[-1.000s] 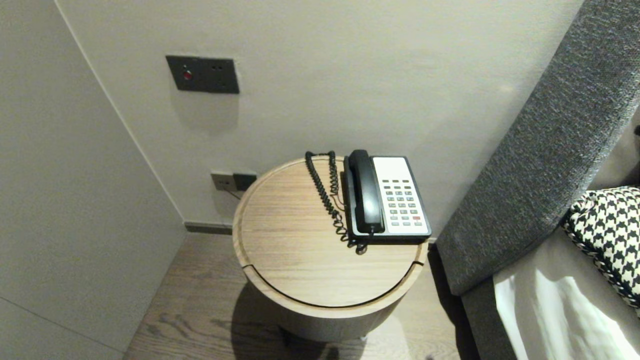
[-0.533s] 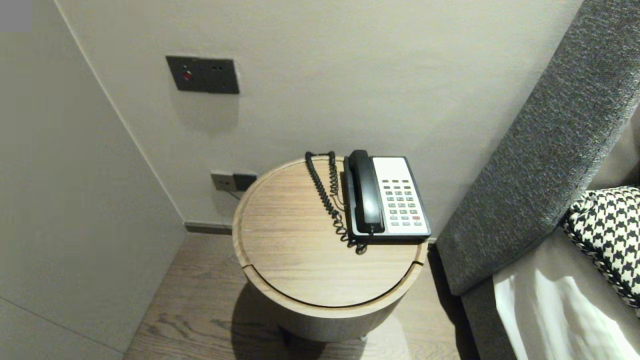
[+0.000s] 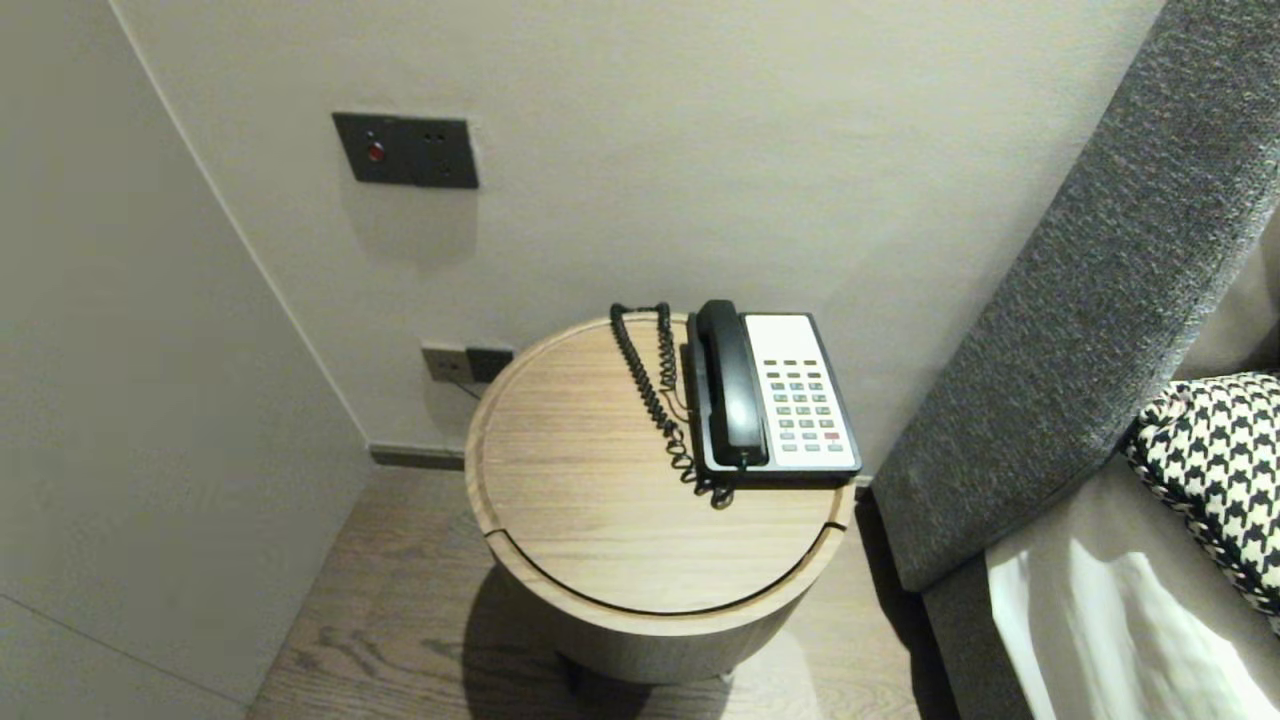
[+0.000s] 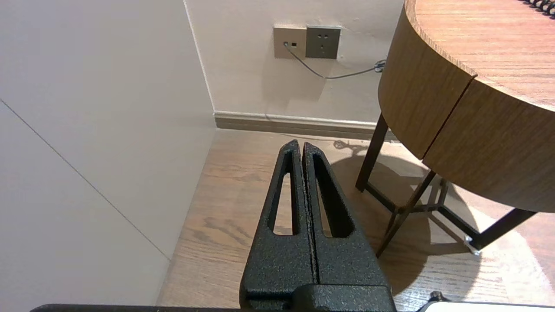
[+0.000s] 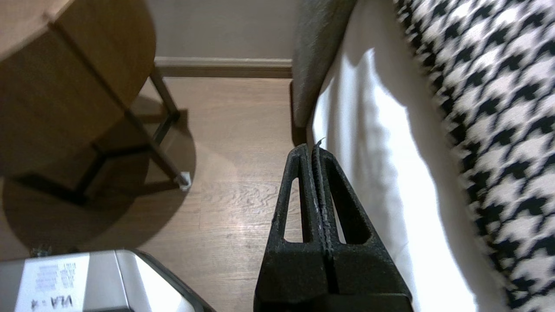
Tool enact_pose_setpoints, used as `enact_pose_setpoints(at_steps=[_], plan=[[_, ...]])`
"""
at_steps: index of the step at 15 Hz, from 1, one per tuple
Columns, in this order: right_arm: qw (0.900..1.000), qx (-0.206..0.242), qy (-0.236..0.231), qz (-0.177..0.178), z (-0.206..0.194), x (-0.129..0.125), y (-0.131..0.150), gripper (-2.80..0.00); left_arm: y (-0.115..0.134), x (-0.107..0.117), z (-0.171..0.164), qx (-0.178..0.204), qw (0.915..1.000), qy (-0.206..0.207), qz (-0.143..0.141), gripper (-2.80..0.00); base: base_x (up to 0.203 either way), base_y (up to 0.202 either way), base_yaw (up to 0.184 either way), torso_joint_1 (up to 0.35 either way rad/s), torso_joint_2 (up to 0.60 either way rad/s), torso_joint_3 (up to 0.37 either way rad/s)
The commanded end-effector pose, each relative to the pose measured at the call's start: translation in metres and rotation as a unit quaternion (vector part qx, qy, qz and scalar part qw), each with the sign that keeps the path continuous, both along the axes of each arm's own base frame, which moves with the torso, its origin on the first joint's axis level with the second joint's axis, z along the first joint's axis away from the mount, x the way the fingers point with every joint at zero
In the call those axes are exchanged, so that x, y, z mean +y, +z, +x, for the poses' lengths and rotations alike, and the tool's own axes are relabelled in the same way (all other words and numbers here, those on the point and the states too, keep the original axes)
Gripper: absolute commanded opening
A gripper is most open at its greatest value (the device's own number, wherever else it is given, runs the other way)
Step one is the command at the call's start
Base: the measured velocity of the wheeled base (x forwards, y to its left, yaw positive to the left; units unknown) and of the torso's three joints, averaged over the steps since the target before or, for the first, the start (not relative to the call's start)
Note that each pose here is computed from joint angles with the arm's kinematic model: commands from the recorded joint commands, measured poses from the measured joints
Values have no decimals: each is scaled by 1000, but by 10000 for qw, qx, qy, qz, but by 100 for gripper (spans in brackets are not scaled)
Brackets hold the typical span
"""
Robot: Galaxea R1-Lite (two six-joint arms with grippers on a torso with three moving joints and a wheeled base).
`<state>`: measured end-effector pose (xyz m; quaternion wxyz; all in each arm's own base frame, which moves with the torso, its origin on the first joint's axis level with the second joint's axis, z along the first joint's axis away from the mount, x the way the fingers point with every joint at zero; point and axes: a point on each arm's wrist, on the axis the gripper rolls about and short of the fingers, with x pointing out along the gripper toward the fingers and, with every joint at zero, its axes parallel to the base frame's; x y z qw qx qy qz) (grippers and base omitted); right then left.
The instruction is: Open the nightstand drawer
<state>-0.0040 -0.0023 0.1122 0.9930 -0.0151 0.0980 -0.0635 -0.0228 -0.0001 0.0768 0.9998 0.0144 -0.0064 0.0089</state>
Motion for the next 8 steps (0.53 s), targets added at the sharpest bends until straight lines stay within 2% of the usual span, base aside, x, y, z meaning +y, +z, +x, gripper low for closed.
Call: enact_pose_setpoints(at_steps=[1, 3, 5, 8], plan=[[9999, -107, 96, -19, -6, 0, -14, -280, 0, 0, 0, -12, 10000, 4, 2, -280, 0, 0, 0, 0, 0, 0], [9999, -93, 142, -29, -5, 1, -24, -280, 0, 0, 0, -4, 10000, 4, 2, -280, 0, 0, 0, 0, 0, 0], [9988, -251, 416, 52, -5, 2, -28, -280, 0, 0, 0, -15, 10000, 4, 2, -280, 0, 0, 0, 0, 0, 0], [9977, -415, 528, 5, -8, 2, -35, -280, 0, 0, 0, -12, 10000, 4, 2, -280, 0, 0, 0, 0, 0, 0]])
